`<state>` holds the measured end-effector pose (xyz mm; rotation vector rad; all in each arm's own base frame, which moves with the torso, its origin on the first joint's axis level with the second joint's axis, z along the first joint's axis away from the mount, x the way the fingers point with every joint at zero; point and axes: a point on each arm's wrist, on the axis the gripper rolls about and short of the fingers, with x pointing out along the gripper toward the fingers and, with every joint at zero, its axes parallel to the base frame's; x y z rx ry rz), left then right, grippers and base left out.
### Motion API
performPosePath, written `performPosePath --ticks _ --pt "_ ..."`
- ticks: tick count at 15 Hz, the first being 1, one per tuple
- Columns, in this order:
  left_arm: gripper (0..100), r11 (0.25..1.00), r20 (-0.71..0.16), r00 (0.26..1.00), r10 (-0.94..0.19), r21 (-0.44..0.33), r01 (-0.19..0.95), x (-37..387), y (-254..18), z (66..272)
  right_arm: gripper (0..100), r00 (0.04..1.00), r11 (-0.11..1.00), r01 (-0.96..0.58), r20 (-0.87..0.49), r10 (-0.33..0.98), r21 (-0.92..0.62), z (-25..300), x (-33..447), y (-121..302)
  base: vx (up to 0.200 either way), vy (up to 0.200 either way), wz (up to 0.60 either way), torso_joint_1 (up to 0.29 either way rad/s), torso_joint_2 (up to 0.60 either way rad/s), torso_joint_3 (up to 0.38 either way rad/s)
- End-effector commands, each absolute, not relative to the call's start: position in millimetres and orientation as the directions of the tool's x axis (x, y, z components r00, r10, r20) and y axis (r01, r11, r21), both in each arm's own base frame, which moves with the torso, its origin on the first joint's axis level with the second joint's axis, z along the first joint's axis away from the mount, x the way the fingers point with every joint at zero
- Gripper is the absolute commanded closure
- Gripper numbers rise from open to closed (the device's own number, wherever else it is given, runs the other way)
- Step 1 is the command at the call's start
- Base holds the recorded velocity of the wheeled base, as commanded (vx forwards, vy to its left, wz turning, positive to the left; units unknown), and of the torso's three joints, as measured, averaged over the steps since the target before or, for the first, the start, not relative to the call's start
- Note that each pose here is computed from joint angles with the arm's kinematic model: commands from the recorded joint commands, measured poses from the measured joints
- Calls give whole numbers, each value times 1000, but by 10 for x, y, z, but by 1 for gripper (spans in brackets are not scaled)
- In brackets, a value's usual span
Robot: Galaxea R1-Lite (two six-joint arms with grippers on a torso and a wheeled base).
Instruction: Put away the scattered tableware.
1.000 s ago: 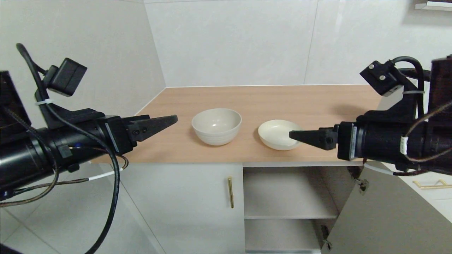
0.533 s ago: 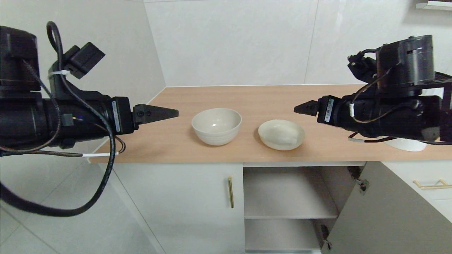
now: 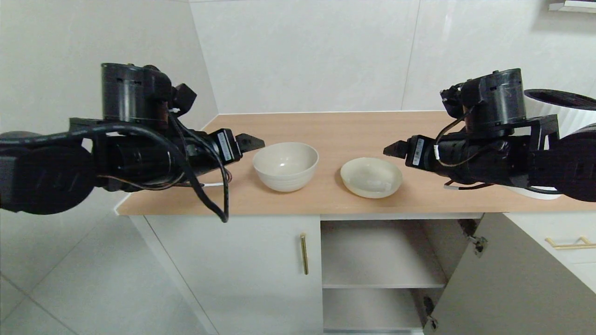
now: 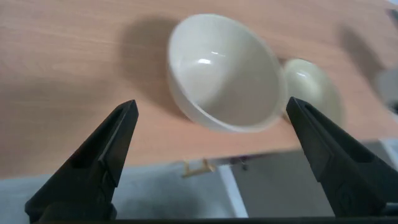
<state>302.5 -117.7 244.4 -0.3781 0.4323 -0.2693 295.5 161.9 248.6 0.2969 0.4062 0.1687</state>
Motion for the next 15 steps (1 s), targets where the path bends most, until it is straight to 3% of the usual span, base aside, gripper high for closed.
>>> performPosePath --ticks 1,5,15 --pt "0 910 -412 858 -308 -391 139 3229 -1300 2184 0 904 944 -99 -368 217 314 2466 2966 1625 0 0 0 0 0 0" --pt "0 911 -400 886 -235 -409 57 3460 -1392 2058 0 908 950 -78 -372 194 303 2441 2981 1634 0 0 0 0 0 0" --pt "0 911 -408 882 -238 -409 56 3476 -1411 2019 0 908 950 -75 -374 190 302 2437 2983 1628 0 0 0 0 0 0"
